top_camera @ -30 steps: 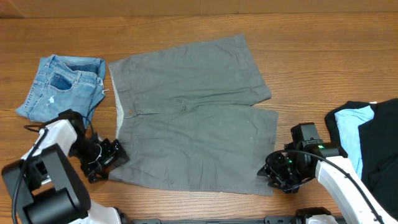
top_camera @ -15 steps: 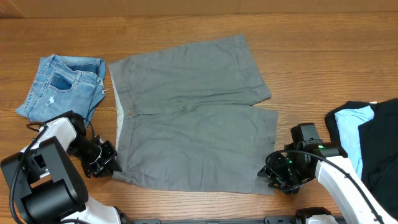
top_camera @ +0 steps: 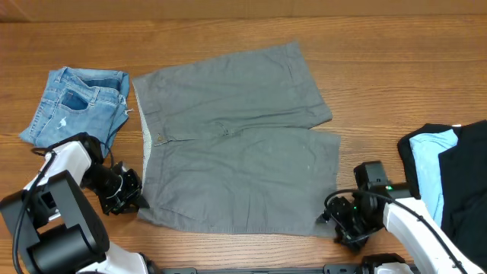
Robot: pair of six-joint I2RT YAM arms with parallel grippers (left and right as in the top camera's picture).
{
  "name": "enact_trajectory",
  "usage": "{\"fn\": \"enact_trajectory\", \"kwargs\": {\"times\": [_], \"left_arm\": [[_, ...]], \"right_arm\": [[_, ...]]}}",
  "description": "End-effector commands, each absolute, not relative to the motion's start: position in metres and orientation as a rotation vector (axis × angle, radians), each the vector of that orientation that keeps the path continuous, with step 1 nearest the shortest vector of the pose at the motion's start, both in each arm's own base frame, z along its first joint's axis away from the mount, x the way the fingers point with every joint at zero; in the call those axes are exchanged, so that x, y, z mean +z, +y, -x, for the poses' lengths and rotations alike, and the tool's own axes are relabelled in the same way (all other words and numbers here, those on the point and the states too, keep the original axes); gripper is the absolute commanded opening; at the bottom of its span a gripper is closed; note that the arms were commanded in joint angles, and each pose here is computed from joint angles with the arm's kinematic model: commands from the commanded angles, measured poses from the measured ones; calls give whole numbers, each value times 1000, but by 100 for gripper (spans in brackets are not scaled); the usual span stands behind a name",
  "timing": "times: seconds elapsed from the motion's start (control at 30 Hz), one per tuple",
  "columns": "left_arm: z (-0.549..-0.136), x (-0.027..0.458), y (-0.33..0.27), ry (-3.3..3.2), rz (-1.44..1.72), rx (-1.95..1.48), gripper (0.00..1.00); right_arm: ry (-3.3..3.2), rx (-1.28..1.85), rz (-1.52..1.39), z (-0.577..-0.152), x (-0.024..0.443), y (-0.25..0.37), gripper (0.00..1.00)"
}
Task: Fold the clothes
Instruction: 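Grasp the shorts' bottom-left and bottom-right corners with both grippers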
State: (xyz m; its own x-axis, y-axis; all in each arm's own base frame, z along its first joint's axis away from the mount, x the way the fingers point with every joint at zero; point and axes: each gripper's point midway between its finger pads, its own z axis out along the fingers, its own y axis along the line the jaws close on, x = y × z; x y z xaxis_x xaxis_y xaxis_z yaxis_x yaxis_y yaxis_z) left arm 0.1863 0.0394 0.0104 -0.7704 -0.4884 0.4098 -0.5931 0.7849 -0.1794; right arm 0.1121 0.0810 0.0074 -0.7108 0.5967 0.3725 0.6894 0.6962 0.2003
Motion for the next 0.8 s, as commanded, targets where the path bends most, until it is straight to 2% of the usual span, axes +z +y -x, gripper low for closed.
{"fn": "enact_trajectory", "kwargs": {"times": [0.0, 0.03, 0.1, 0.13, 0.2, 0.33, 0.47, 0.77], "left_arm": [[-196, 19, 42, -2691, -801, 443, 21], [-196, 19, 42, -2690, -800, 442, 22], [-195, 19, 42, -2688, -801, 443, 22], [-195, 19, 41, -2686, -800, 443, 23], [-195, 19, 41, -2686, -800, 443, 23], [-193, 20, 41, -2681, -798, 444, 24], [-197, 23, 42, -2693, -786, 445, 36], [-218, 58, 51, -2778, -785, 445, 49]], "right_arm": [[-2583, -447, 1118, -106, -2, 78, 69], [-2582, -447, 1122, -106, -3, 78, 68], [-2576, -445, 1130, -107, -4, 78, 58], [-2577, -446, 1130, -108, -5, 78, 44], [-2576, -445, 1130, -108, -5, 78, 27], [-2601, -440, 1110, -112, -3, 77, 6], [-2645, -390, 1068, -118, 10, 71, 4], [-2801, -644, 901, -172, 59, 89, 4]]}}
